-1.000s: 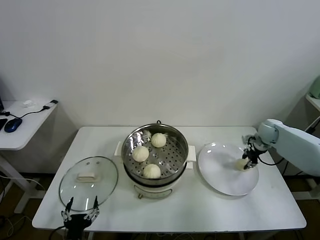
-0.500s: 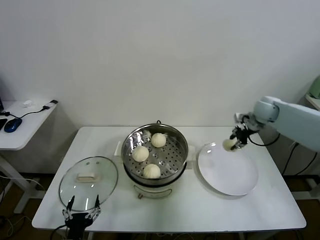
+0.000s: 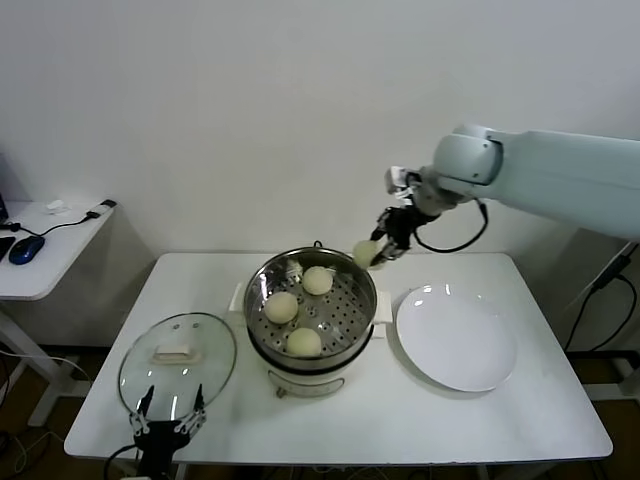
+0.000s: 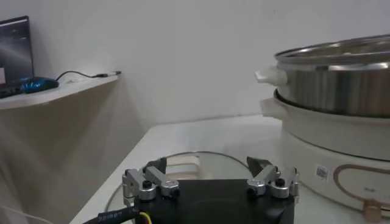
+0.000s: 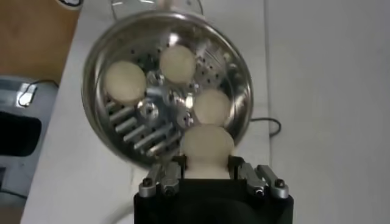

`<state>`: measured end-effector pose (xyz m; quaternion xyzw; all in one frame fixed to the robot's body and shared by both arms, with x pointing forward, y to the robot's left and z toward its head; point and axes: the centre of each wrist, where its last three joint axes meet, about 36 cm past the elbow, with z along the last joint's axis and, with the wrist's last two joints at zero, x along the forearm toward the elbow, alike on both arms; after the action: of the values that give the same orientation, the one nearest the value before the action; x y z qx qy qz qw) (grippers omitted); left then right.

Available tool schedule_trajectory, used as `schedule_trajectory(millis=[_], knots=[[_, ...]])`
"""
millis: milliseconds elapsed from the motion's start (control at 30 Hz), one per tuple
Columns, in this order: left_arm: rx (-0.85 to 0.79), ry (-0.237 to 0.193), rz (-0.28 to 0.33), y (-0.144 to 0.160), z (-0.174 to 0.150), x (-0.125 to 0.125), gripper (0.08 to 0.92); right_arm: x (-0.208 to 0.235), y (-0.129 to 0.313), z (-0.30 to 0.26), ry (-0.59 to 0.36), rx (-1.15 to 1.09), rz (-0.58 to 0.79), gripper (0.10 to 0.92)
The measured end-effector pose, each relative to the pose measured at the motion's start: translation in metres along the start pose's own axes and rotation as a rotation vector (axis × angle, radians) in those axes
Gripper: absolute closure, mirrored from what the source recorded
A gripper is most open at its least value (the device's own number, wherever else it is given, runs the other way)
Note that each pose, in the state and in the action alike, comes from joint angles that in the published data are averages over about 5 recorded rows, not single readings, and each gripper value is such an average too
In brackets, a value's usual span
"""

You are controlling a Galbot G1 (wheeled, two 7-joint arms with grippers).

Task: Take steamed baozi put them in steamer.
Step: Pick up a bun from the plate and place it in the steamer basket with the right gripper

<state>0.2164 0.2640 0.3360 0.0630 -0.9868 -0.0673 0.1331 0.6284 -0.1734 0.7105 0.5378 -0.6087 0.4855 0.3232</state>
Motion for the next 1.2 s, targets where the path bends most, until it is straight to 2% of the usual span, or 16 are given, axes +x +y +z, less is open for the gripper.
schedule_trajectory(millis=[167, 467, 700, 800, 1067, 1200], knots=[[-0.008, 0.004, 0.000, 0.002, 0.001, 0.002, 0.177, -0.033, 0.011, -0.015, 0.025, 0.001, -0.034, 0.530], [-0.009, 0.000, 0.003, 0.003, -0.003, 0.002, 0.177, -0.095, 0.029, -0.010, 0.066, -0.018, -0.073, 0.530], [-0.009, 0.001, 0.003, 0.003, -0.004, 0.001, 0.177, -0.126, 0.038, -0.011, 0.070, -0.020, -0.090, 0.517], [-0.008, 0.000, 0.002, 0.003, -0.005, 0.002, 0.177, -0.132, 0.040, -0.012, 0.070, -0.016, -0.094, 0.463], [-0.005, 0.006, -0.001, 0.005, -0.007, 0.005, 0.177, -0.123, 0.034, -0.010, 0.053, -0.007, -0.103, 0.242], [0.004, 0.008, 0.001, 0.006, -0.010, 0.006, 0.177, -0.101, 0.023, -0.008, 0.021, -0.008, -0.098, 0.204]])
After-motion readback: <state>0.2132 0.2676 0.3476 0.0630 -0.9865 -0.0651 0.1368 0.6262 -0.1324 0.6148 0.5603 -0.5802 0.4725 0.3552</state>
